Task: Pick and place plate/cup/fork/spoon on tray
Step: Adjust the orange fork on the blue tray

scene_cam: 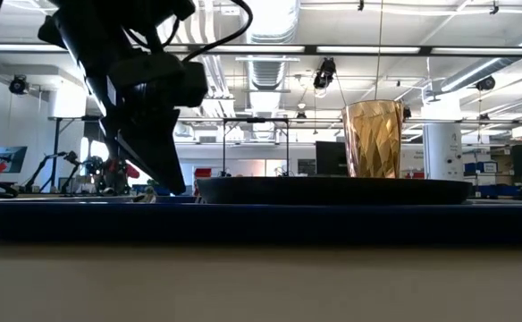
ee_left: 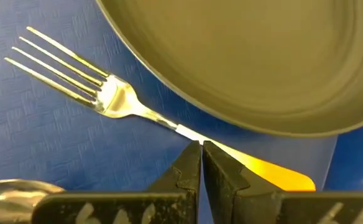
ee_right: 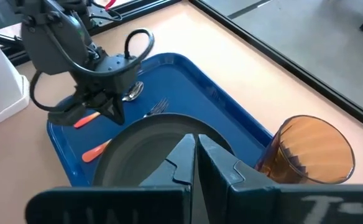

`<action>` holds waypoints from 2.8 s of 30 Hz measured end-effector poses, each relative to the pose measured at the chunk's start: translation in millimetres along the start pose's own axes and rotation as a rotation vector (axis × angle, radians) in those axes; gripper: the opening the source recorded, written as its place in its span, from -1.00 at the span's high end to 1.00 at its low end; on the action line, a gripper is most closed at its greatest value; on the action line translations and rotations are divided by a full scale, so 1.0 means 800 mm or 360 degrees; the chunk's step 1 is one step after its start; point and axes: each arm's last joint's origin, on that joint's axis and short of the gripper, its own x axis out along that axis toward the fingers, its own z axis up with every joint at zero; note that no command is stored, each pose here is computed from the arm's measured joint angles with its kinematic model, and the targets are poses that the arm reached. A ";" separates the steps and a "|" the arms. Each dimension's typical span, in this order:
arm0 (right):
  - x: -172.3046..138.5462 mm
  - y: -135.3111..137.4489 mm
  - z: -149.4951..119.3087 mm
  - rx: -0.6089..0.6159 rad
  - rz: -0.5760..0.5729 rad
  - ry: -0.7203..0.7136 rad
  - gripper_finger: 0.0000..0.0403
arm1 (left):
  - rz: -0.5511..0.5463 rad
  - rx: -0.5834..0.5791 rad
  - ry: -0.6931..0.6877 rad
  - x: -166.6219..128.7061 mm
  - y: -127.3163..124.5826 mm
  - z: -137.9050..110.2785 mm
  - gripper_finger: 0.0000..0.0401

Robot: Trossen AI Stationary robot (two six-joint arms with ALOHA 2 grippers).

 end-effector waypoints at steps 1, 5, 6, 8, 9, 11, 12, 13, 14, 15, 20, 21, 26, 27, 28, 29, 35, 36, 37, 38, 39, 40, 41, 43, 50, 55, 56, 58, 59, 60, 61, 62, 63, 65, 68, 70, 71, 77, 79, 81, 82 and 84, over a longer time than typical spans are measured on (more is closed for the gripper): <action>0.000 0.000 0.000 0.0001 0.0000 0.0000 0.96 | -0.0005 0.0001 0.0000 0.001 0.000 0.000 1.00; 0.000 0.000 0.000 0.0004 0.0003 -0.0002 0.96 | -0.0028 0.0009 -0.0020 0.003 0.000 0.003 1.00; 0.000 0.000 0.000 0.0004 0.0004 -0.0002 0.96 | -0.0041 0.0016 -0.0035 0.003 -0.001 0.004 1.00; 0.000 0.000 0.000 0.0005 0.0004 -0.0002 0.96 | -0.0054 0.0017 -0.0053 0.003 -0.002 0.006 1.00; 0.000 0.000 0.000 0.0006 0.0004 -0.0003 0.96 | -0.0055 0.0014 -0.0053 0.003 -0.001 0.007 1.00; 0.000 0.001 0.000 0.0010 0.0008 -0.0004 0.96 | -0.0054 0.0007 -0.0048 0.005 0.001 0.008 1.00; 0.000 0.001 0.000 0.0010 0.0007 -0.0005 0.96 | -0.0047 0.0005 -0.0046 0.006 0.002 0.008 1.00; 0.000 0.001 0.000 0.0010 0.0008 -0.0004 0.96 | -0.0040 0.0008 -0.0042 0.008 0.003 0.008 1.00; 0.000 0.001 0.001 0.0012 0.0009 -0.0005 0.96 | -0.0033 0.0018 -0.0035 0.010 0.005 0.008 1.00; 0.000 0.001 0.001 0.0014 0.0010 -0.0006 0.96 | -0.0028 0.0021 -0.0029 0.012 0.006 0.008 1.00; 0.000 0.002 0.001 0.0018 0.0014 -0.0008 0.96 | -0.0022 0.0025 0.0008 0.021 0.008 0.006 1.00; 0.000 0.002 0.001 0.0019 0.0014 -0.0009 0.96 | -0.0027 0.0027 0.0001 0.022 0.008 0.007 1.00; 0.000 0.002 0.001 0.0020 0.0015 -0.0010 0.96 | -0.0051 0.0027 -0.0014 0.022 0.006 0.008 1.00; 0.000 0.002 0.001 0.0020 0.0015 -0.0010 0.96 | -0.0049 0.0027 -0.0011 0.022 0.007 0.008 1.00; 0.000 0.002 0.001 0.0020 0.0015 -0.0010 0.96 | -0.0049 0.0027 -0.0012 0.022 0.007 0.008 1.00; 0.000 0.002 0.001 0.0020 0.0015 -0.0010 0.96 | -0.0048 0.0027 -0.0010 0.022 0.007 0.008 1.00; 0.000 0.002 0.001 0.0023 0.0018 -0.0011 0.96 | -0.0018 0.0020 0.0018 0.024 0.012 0.005 1.00; 0.000 0.002 0.001 0.0026 0.0020 -0.0012 0.96 | -0.0016 0.0015 0.0019 0.024 0.013 0.003 1.00; 0.000 0.002 0.001 0.0028 0.0021 -0.0013 0.96 | -0.0011 0.0013 0.0025 0.025 0.014 0.003 1.00; 0.000 0.002 0.001 0.0029 0.0022 -0.0014 0.96 | -0.0001 0.0013 0.0037 0.025 0.015 0.001 1.00; 0.000 0.003 0.001 0.0032 0.0025 -0.0015 0.96 | 0.0013 0.0005 0.0053 0.024 0.016 0.000 1.00; 0.000 0.003 0.002 0.0036 0.0028 -0.0017 0.96 | 0.0028 -0.0014 0.0070 0.024 0.018 -0.002 1.00; 0.000 0.003 0.002 0.0035 0.0029 -0.0017 0.96 | 0.0033 -0.0018 0.0081 0.025 0.019 -0.004 1.00; 0.000 0.003 0.002 0.0034 0.0029 -0.0017 0.96 | 0.0040 -0.0033 0.0107 0.025 0.022 -0.008 1.00; 0.000 0.003 0.002 0.0032 0.0028 -0.0017 0.96 | 0.0037 -0.0099 0.0141 0.024 0.024 -0.012 1.00; 0.000 0.003 0.002 0.0031 0.0028 -0.0017 0.96 | 0.0041 -0.0138 0.0180 0.023 0.025 -0.016 1.00; 0.000 0.003 0.002 0.0031 0.0028 -0.0017 0.96 | 0.0046 -0.0150 0.0190 0.023 0.025 -0.018 1.00; 0.000 0.003 0.002 0.0031 0.0028 -0.0016 0.96 | 0.0053 -0.0153 0.0217 0.022 0.025 -0.023 1.00; 0.000 0.003 0.002 0.0031 0.0028 -0.0015 0.96 | 0.0060 -0.0166 0.0227 0.021 0.025 -0.024 1.00; 0.000 0.003 0.002 0.0030 0.0029 -0.0014 0.96 | 0.0070 -0.0172 0.0240 0.020 0.024 -0.026 1.00; 0.000 0.003 0.001 0.0030 0.0030 -0.0012 0.96 | 0.0074 -0.0167 0.0244 0.020 0.024 -0.028 1.00; 0.000 0.003 0.001 0.0028 0.0031 -0.0010 0.96 | 0.0078 -0.0160 0.0232 0.019 0.022 -0.028 1.00; 0.000 0.003 0.001 0.0022 0.0032 -0.0009 0.96 | 0.0083 -0.0152 0.0212 0.017 0.021 -0.028 1.00; 0.000 0.003 0.001 0.0016 0.0031 -0.0009 0.96 | 0.0101 -0.0142 0.0182 0.015 0.020 -0.027 1.00; 0.000 0.003 0.001 0.0006 0.0032 -0.0007 0.96 | 0.0115 -0.0077 0.0097 0.008 0.015 -0.018 1.00; 0.000 0.003 0.001 0.0004 0.0033 -0.0006 0.96 | 0.0117 -0.0038 -0.0015 0.001 0.010 -0.004 1.00; 0.000 0.003 0.001 0.0004 0.0033 -0.0005 0.96 | 0.0112 -0.0020 -0.0072 -0.004 0.007 0.003 1.00; 0.000 0.003 0.001 0.0004 0.0033 -0.0005 0.96 | 0.0125 -0.0028 -0.0134 -0.008 0.021 0.028 1.00; 0.000 0.003 0.001 0.0005 0.0034 -0.0005 0.96 | 0.0122 -0.0060 -0.0095 -0.003 0.034 0.031 1.00; 0.000 0.003 0.001 0.0006 0.0034 -0.0005 0.96 | 0.0160 -0.0046 -0.0059 0.001 0.046 0.031 1.00; 0.000 0.003 0.001 0.0006 0.0034 -0.0006 0.96 | 0.0171 -0.0027 -0.0049 0.002 0.050 0.032 1.00; 0.000 0.003 0.001 0.0008 0.0036 -0.0006 0.96 | 0.0173 0.0002 -0.0071 0.002 0.055 0.038 1.00</action>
